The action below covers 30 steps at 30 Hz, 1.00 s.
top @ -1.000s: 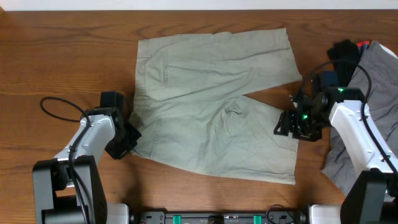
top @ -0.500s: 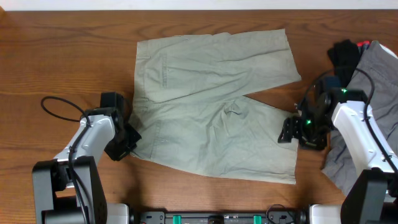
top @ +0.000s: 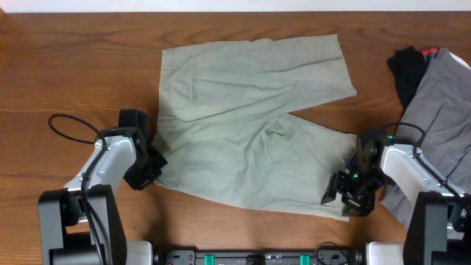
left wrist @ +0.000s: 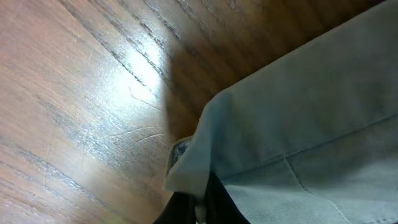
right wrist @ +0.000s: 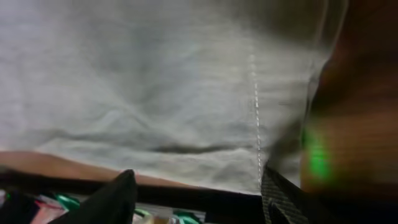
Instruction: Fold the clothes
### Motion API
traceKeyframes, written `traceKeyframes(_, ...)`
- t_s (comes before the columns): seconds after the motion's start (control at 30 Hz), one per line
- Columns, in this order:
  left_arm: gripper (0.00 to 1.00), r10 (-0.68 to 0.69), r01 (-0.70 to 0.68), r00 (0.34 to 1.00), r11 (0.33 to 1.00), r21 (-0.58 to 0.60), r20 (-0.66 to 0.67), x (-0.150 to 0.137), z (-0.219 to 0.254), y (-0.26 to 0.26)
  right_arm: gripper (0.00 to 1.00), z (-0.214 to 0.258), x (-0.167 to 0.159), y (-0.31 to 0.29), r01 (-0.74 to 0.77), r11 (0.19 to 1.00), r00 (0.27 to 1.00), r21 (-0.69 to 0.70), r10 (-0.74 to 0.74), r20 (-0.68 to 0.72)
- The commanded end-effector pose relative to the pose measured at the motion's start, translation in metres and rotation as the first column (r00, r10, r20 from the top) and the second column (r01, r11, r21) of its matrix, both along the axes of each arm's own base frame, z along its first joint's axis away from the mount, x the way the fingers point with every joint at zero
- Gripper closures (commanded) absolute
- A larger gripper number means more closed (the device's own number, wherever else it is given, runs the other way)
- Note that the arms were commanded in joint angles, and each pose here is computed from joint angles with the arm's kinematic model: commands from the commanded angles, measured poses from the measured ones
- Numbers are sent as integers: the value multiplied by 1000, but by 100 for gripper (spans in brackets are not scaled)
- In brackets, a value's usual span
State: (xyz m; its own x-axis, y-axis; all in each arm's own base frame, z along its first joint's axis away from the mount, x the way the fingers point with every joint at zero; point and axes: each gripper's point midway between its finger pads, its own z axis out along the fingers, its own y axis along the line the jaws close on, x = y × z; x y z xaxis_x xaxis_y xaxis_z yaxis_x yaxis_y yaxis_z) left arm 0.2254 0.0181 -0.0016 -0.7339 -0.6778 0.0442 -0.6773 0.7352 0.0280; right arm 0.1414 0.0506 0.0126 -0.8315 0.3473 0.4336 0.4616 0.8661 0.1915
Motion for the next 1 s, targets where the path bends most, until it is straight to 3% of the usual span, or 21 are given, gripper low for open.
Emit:
traceKeyframes(0.0, 93, -14, 14, 1000, 1000, 19, 12, 2, 4, 4, 45, -7, -1, 3, 92, 995, 995, -25, -93, -22)
traceKeyframes(0.07, 93, -14, 14, 1000, 1000, 19, 13, 2, 4, 4, 59, -11, 2, 2, 110, 993, 994, -32, -110, -9)
traceKeyframes(0.13, 93, -14, 14, 1000, 1000, 19, 13, 2, 4, 4, 65, -11, 2, 2, 122, 992, 992, -37, -122, -11)
traceKeyframes(0.27, 94, -22, 21, 1000, 1000, 19, 13, 2, 4, 4, 52, -7, 2, 6, 91, 996, 996, 1, -91, -5)
traceKeyframes(0.63, 94, -22, 21, 1000, 1000, 20, 20, 4, 3, 5, 48, 27, 3, 2, 78, 997, 997, -10, -79, -16)
traceKeyframes(0.83, 94, -25, 24, 999, 999, 21, 31, 7, 3, 5, 36, 26, -11, -16, 143, 978, 989, -155, -147, -19)
traceKeyframes(0.97, 94, -56, 55, 998, 998, 21, 35, 8, 3, 5, 36, 24, -12, -17, 176, 968, 983, -176, -183, -27)
